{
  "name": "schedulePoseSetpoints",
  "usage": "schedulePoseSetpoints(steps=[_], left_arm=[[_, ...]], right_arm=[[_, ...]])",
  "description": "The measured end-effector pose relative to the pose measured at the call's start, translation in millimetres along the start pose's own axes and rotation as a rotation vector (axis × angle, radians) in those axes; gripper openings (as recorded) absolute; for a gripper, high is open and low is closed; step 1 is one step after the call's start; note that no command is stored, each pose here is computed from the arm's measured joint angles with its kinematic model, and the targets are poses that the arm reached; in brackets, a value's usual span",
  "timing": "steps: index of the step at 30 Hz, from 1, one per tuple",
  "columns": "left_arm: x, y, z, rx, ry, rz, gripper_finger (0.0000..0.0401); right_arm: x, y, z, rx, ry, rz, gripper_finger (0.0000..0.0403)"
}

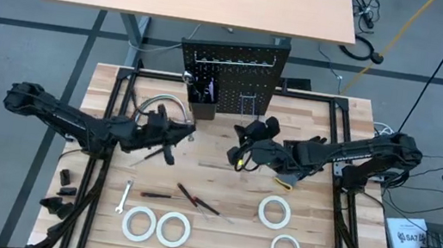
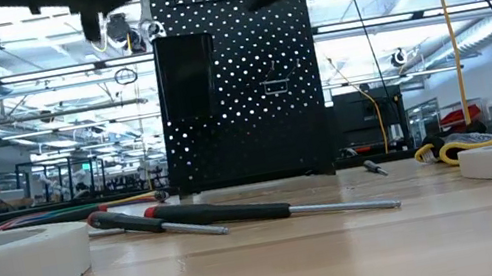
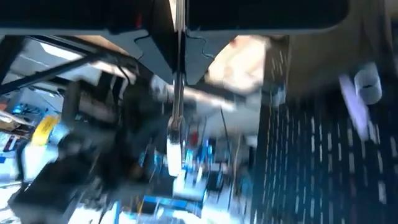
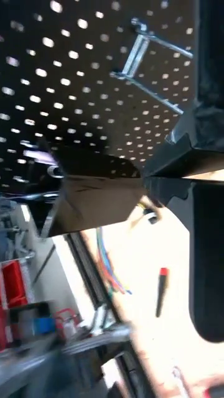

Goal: Hang tools onto peg board
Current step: Put the wrench into the peg board

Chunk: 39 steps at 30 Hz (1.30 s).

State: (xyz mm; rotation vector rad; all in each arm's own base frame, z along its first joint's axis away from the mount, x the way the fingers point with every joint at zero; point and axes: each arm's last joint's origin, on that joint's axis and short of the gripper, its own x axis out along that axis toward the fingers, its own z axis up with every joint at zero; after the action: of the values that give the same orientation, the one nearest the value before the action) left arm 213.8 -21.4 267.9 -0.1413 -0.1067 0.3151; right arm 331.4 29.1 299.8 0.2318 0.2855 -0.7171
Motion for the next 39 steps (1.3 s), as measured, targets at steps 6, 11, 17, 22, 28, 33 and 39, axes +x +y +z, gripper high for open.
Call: schedulePoseSetpoints(steps=[6, 11, 17, 22, 28, 33, 39], left_arm=[[4, 10, 12, 0.168, -0.099, 0.125, 0.0008], [12, 21, 30, 0.206, -0.144, 0.196, 0.0008], [19, 36, 46, 0.238, -0.176, 0.278, 0.0008], [22, 50, 48, 0.205, -0.19, 0.287, 0.0008], [25, 62, 49, 0.168, -0.198, 0.292, 0.0008], [26, 68, 50, 0.175, -0.2, 0.303, 0.0008], [32, 75, 45, 0.142, -0.182, 0.279, 0.0008]], right_arm=[[-1, 0, -6, 0.029, 0.039, -0.013, 0.0], [-5, 3, -8, 0.026, 0.043, 0.002, 0.0], [-6, 4, -9, 0.024, 0.044, 0.006, 0.0], [-6, 4, -9, 0.022, 0.044, 0.005, 0.0], [-5, 3, -9, 0.011, 0.047, -0.005, 0.0], [-3, 1, -10, 0.003, 0.054, -0.017, 0.0], [-1, -2, -9, 0.002, 0.059, -0.027, 0.0]])
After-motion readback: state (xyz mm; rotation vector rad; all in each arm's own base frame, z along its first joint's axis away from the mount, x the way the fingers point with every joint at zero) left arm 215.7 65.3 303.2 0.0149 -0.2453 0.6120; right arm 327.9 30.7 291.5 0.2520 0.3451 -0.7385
